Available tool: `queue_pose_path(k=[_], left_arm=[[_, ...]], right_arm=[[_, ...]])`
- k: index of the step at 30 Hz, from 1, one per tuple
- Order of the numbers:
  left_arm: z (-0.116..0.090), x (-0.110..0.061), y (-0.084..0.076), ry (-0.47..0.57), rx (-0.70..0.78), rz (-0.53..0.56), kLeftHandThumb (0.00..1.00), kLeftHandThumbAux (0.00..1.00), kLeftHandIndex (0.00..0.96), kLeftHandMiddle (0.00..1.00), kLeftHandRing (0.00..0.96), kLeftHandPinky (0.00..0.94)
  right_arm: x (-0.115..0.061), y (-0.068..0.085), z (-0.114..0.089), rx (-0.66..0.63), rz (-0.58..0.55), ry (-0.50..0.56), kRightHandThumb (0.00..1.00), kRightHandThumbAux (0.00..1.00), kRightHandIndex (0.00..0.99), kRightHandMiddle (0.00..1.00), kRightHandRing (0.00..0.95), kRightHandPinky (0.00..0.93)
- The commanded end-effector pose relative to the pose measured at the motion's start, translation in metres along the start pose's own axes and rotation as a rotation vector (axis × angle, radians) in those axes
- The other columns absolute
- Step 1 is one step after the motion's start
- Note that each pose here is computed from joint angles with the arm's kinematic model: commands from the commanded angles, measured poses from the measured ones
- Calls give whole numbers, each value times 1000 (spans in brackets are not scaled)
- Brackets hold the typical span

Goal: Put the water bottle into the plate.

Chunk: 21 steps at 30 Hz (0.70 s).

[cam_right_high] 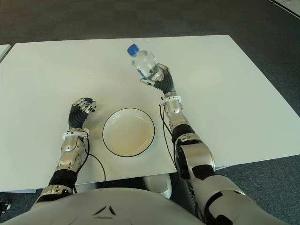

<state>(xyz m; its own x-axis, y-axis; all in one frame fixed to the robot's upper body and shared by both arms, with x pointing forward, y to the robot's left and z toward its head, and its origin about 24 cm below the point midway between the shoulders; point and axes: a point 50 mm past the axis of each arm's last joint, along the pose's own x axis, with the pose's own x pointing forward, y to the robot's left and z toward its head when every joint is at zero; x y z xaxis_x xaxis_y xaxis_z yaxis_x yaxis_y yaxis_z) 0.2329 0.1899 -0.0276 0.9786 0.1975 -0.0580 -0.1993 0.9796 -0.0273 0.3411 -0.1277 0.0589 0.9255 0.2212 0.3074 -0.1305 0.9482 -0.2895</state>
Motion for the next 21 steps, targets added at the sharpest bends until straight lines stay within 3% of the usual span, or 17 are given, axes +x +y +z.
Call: queue_pose_path(k=[1,13,21], left_arm=[[-10,-5,0,62,8,11,835,675,421,471,504,501],[-10,-5,0,60,-1,15,835,675,421,471,506,501],[-11,-6,0,61,-2,16,835,675,422,471,505,500]], right_arm=[[-7,7,13,17,100,-109,705,721,439,893,887,877],[-26,30,30,-61,341,-211,706,722,439,899,892,888],[-41,41,28,-95,528,-198,707,720,439,902,897,883]])
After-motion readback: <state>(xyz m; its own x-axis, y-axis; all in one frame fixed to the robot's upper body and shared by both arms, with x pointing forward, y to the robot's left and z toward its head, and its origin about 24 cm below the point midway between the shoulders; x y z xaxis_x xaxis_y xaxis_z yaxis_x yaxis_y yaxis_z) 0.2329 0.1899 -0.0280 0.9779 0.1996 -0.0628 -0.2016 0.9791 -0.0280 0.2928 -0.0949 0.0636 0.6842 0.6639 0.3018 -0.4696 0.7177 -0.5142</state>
